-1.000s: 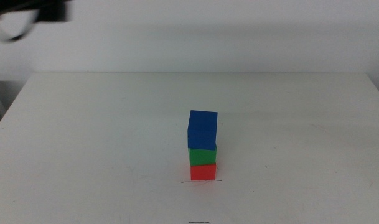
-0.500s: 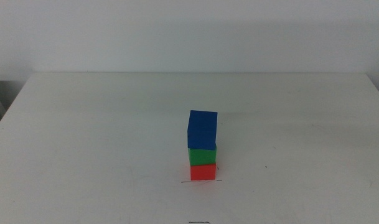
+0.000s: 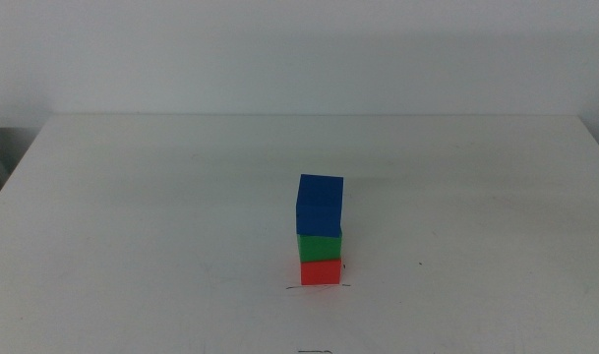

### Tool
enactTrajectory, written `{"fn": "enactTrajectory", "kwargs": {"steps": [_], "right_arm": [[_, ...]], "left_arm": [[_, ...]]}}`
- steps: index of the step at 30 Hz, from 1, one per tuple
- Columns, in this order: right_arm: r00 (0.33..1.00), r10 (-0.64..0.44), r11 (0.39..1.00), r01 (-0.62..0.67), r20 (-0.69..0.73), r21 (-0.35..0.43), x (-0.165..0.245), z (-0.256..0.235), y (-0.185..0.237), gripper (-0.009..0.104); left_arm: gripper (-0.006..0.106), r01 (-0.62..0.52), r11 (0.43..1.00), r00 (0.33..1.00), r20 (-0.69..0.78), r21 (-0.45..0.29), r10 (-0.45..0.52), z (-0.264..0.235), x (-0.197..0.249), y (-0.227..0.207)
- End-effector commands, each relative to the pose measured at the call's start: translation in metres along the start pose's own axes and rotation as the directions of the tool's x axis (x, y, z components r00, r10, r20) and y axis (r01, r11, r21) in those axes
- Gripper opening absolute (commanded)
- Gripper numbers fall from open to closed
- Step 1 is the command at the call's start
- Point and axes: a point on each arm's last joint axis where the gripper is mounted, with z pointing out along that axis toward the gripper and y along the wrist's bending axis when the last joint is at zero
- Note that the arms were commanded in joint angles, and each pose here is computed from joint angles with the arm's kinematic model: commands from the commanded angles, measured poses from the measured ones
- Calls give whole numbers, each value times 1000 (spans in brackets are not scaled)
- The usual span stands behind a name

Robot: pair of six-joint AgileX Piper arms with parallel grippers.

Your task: Stack red cubes first, then green, then blue cubes in a specific spot.

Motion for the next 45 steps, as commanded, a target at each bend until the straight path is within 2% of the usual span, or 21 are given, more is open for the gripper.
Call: {"fn": "enactTrajectory", "kwargs": {"steps": [1, 10, 27, 30, 33, 35, 40, 45], "right_arm": [[996, -15, 1000, 14, 86, 16, -12, -3, -1, 85], [996, -15, 1000, 14, 86, 16, -12, -3, -1, 85], [996, -25, 999, 23, 88, 30, -7, 1, -3, 85], [990, -83, 993, 72, 117, 92, 4, 13, -9, 85], [967, -208, 965, 179, 145, 189, 32, 42, -19, 85], [966, -230, 955, 199, 122, 221, 48, 53, -24, 85], [984, -168, 932, 137, 64, 335, 98, 56, -39, 85], [991, -76, 890, 16, 112, 457, 140, 44, -43, 85]], "left_arm": [[86, -47, 999, 994, 104, 27, 44, -3, -14, -3], [85, -38, 999, 994, 103, 39, 33, -3, -14, -4], [85, -34, 998, 996, -82, 52, 39, 23, 42, -6], [85, -34, 998, 994, -103, 53, 39, 26, 54, -7], [85, -33, 998, 996, -79, 49, 37, 26, 78, -7], [85, -33, 998, 998, -51, 44, 35, 25, 89, -7], [85, -33, 999, 999, 19, 36, 32, 19, 118, -8], [85, -33, 999, 997, 69, 32, 31, 12, 141, -8]]}}
